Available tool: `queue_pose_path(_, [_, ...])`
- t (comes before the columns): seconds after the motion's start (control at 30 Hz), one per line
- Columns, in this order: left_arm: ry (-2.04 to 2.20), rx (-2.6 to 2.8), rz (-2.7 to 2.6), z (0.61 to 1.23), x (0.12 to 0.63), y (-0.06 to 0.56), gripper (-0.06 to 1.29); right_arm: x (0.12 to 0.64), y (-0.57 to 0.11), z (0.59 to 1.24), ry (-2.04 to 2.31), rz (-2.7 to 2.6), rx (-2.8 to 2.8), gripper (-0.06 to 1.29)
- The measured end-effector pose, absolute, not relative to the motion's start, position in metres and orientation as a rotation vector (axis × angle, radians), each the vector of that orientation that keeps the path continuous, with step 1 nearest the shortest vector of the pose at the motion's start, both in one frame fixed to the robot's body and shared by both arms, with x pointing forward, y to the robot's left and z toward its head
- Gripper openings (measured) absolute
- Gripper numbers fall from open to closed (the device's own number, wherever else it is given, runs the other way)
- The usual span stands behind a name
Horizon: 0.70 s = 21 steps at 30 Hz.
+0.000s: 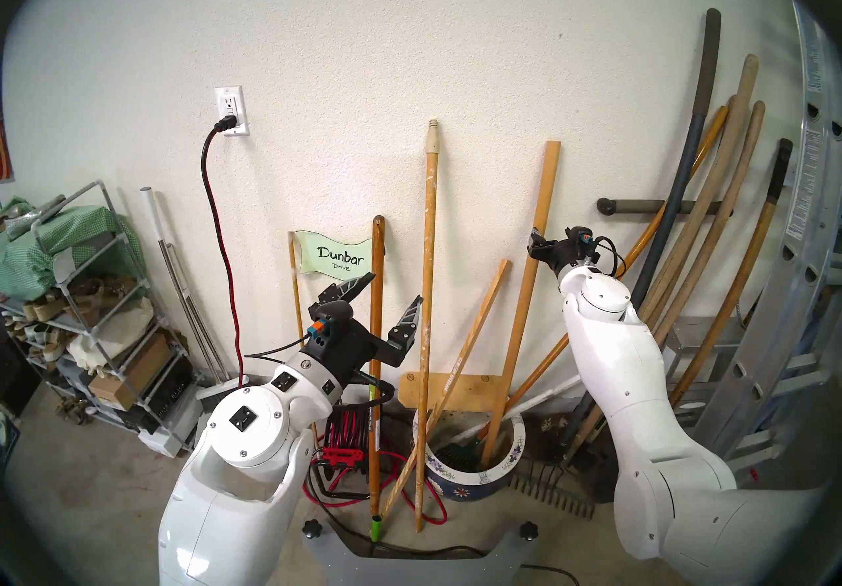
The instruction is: Put wooden sticks into the pot
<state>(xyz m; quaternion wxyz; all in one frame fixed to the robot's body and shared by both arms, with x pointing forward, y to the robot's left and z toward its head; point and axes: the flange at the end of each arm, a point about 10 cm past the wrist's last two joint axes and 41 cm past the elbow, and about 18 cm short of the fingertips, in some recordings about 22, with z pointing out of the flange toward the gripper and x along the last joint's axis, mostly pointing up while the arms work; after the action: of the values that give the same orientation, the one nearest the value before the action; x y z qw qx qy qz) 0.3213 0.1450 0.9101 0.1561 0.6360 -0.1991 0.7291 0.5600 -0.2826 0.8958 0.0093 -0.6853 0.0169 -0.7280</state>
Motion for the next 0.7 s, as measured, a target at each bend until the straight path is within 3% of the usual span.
queue_pose_path(0.7, [-0.57, 1.821, 2.087, 0.91, 0.321, 0.145, 1.27, 0.5, -0.257, 0.912, -0.141, -2.241, -1.939, 1.19])
